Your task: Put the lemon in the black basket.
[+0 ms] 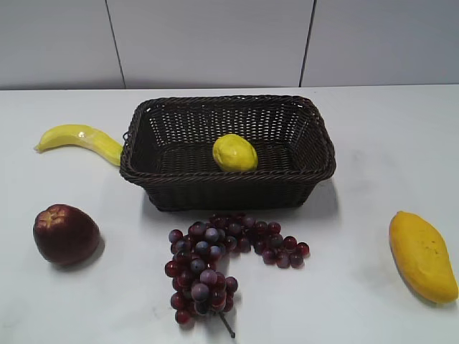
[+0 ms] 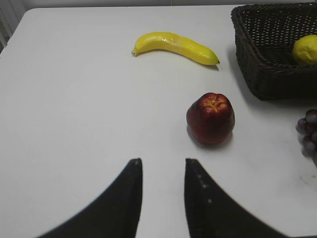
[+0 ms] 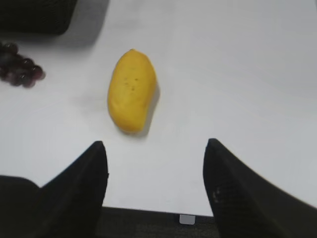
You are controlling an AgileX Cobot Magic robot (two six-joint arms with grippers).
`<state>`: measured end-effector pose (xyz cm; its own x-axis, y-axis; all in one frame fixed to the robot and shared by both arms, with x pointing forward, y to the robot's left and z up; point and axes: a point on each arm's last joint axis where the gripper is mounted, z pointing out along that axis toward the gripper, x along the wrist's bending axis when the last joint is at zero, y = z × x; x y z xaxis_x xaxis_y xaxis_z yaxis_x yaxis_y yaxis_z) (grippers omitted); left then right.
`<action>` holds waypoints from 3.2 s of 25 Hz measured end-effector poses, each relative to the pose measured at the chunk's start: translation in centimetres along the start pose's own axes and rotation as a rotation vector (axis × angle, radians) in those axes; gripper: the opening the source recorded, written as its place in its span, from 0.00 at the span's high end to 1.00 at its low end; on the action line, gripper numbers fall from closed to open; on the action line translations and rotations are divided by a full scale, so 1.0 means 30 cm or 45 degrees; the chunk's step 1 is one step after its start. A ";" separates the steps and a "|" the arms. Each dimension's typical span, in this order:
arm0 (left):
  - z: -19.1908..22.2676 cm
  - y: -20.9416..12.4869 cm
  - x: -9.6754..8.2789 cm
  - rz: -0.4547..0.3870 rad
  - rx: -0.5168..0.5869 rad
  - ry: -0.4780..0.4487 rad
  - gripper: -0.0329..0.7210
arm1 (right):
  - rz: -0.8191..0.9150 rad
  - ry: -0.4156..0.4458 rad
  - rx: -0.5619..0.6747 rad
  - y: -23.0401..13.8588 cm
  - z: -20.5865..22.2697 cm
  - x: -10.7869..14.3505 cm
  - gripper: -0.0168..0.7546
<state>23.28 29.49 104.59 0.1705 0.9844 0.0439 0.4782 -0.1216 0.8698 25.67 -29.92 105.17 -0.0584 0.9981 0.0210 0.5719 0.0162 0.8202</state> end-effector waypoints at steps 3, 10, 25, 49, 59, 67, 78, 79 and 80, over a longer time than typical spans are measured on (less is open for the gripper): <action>0.000 0.000 0.000 0.000 0.000 0.000 0.65 | 0.053 -0.074 -0.096 -0.019 -0.033 -0.003 0.33; 0.000 0.000 0.000 0.000 0.000 0.000 0.65 | 0.064 -0.085 -0.194 -0.041 -0.065 -0.002 0.32; 0.000 0.000 0.000 0.000 0.000 0.000 0.65 | 0.065 -0.082 -0.194 -0.041 -0.065 -0.001 0.32; 0.000 0.000 0.000 0.001 0.000 0.000 0.65 | 0.065 -0.082 -0.194 -0.041 -0.065 -0.001 0.32; 0.000 0.000 0.000 0.001 0.000 0.000 0.65 | 0.065 -0.082 -0.194 -0.041 -0.065 -0.001 0.32; 0.000 0.000 0.000 0.001 0.000 0.000 0.65 | 0.065 -0.082 -0.194 -0.041 -0.065 -0.001 0.32; 0.000 0.000 0.000 0.001 0.000 0.000 0.65 | 0.065 -0.082 -0.194 -0.041 -0.065 -0.001 0.32; 0.000 0.000 0.000 0.001 0.000 0.000 0.65 | 0.065 -0.082 -0.194 -0.041 -0.065 -0.001 0.32; 0.000 0.000 0.000 0.001 0.000 0.000 0.65 | 0.065 -0.082 -0.194 -0.041 -0.065 -0.001 0.32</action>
<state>23.28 29.49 104.59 0.1707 0.9843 0.0443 0.4781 -0.1221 0.8698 23.36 -30.09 105.28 0.0232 0.9992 0.0321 0.4418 -0.0390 0.8963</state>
